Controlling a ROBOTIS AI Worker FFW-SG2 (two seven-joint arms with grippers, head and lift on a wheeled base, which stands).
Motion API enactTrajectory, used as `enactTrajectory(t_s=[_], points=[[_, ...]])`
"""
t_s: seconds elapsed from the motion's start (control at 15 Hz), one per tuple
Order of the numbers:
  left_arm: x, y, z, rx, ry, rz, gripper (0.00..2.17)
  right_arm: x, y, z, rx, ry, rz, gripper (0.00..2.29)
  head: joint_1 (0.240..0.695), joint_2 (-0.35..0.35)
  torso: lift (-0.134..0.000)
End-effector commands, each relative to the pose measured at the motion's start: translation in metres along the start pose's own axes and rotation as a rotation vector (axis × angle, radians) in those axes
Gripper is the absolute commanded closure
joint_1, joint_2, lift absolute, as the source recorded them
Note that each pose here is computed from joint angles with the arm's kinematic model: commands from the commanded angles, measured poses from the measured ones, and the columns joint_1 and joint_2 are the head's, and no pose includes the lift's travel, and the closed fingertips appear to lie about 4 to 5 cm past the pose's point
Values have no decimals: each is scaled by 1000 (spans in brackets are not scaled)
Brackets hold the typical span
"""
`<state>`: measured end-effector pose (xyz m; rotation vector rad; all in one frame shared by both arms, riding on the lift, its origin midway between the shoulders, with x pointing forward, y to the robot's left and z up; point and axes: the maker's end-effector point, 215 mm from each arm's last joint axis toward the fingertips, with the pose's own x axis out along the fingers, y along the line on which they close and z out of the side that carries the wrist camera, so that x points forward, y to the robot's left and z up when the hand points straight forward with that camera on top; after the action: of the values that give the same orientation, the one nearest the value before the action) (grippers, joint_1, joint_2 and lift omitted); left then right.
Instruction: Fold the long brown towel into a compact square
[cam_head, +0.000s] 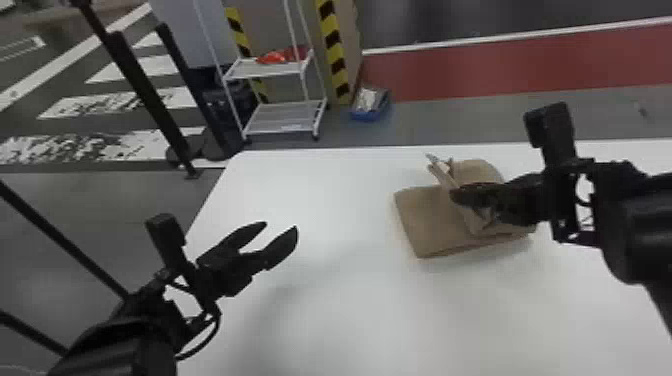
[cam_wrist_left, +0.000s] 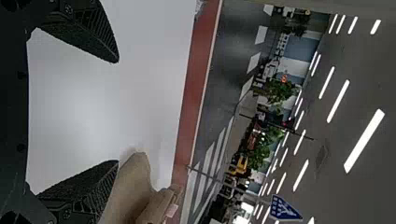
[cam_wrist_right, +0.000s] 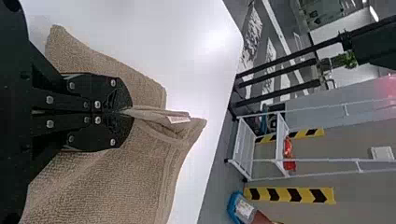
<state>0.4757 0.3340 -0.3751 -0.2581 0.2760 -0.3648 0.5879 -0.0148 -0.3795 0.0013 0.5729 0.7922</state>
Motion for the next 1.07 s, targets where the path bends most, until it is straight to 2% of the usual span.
enactTrajectory(t_s=[0.0,0.07,0.13,0.2,0.33,0.4,0.47,0.6,0.73,0.87,1.0], points=[[0,0,-3,-4,6,0,120,18,11,-15,-32,3,30,1008,695,319,-125],[0,1,-5,-6,8,0,120,22,19,-21,-21,11,61,788,695,325,-125],[0,1,-7,-8,12,1,120,24,30,-24,-6,11,104,242,695,330,-125],[0,1,-7,-8,12,1,120,23,42,-26,14,7,153,19,695,338,-125],[0,2,-7,-7,12,2,124,17,50,-18,62,-36,219,2,695,350,-125],[0,2,-8,-10,13,2,124,12,47,-6,79,-81,231,16,695,350,-125],[0,2,-8,-9,14,3,124,8,38,7,64,-131,209,60,695,350,-125],[0,1,-8,-8,15,-1,124,2,13,25,32,-202,136,356,695,350,-125],[0,1,-10,-11,18,-1,124,-3,-14,43,-20,-290,66,961,695,338,-125],[1,-1,-10,-12,17,-7,124,6,-37,32,-47,-272,0,1690,695,318,-125],[1,-3,-11,-14,17,-12,124,14,-44,20,-84,-239,-21,1767,695,298,-125]])
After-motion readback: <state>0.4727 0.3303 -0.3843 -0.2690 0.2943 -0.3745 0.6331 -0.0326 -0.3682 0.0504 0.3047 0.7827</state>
